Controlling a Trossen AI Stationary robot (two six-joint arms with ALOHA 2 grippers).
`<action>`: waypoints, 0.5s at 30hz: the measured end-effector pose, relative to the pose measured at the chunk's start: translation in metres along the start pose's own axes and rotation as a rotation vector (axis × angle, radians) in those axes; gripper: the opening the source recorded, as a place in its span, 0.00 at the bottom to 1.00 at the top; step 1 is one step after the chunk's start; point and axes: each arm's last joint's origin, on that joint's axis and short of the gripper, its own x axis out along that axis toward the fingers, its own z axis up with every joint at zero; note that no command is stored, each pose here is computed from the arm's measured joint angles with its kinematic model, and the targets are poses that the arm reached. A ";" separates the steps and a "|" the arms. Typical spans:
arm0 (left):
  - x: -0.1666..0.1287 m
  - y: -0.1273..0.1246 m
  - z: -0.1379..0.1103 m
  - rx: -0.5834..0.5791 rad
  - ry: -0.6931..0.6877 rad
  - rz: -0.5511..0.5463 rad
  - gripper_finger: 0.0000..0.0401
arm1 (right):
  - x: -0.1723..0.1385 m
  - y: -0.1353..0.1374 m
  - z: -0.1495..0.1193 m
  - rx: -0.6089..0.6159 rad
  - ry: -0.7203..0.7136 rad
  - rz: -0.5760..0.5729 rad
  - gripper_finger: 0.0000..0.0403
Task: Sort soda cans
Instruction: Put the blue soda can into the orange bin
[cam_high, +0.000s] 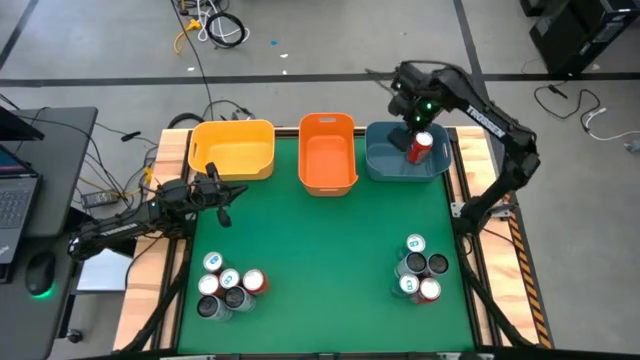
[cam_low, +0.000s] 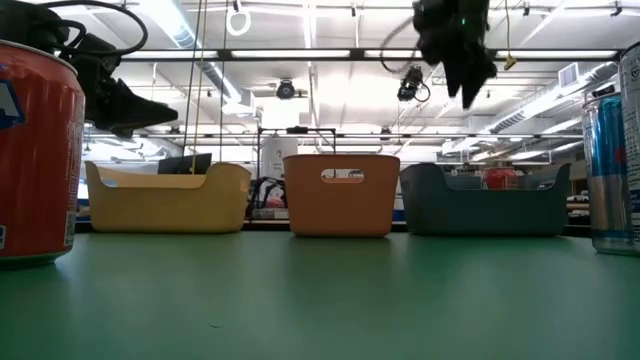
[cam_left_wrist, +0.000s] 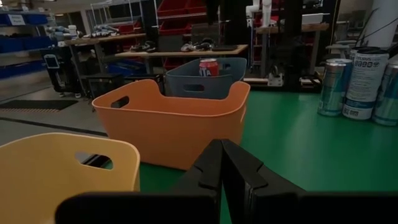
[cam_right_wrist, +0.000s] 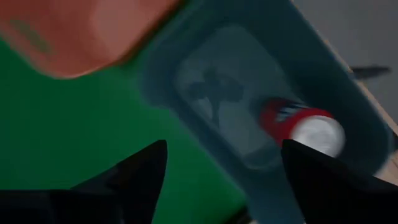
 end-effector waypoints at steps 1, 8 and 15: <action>0.000 0.000 0.000 -0.001 0.002 0.000 0.04 | -0.004 0.010 -0.004 -0.018 -0.014 0.011 0.74; 0.002 0.000 -0.002 -0.020 0.026 -0.001 0.04 | -0.031 0.082 -0.043 -0.162 -0.069 0.154 0.67; 0.004 0.000 -0.004 -0.027 0.056 -0.002 0.04 | -0.027 0.131 -0.042 -0.282 -0.157 0.272 0.58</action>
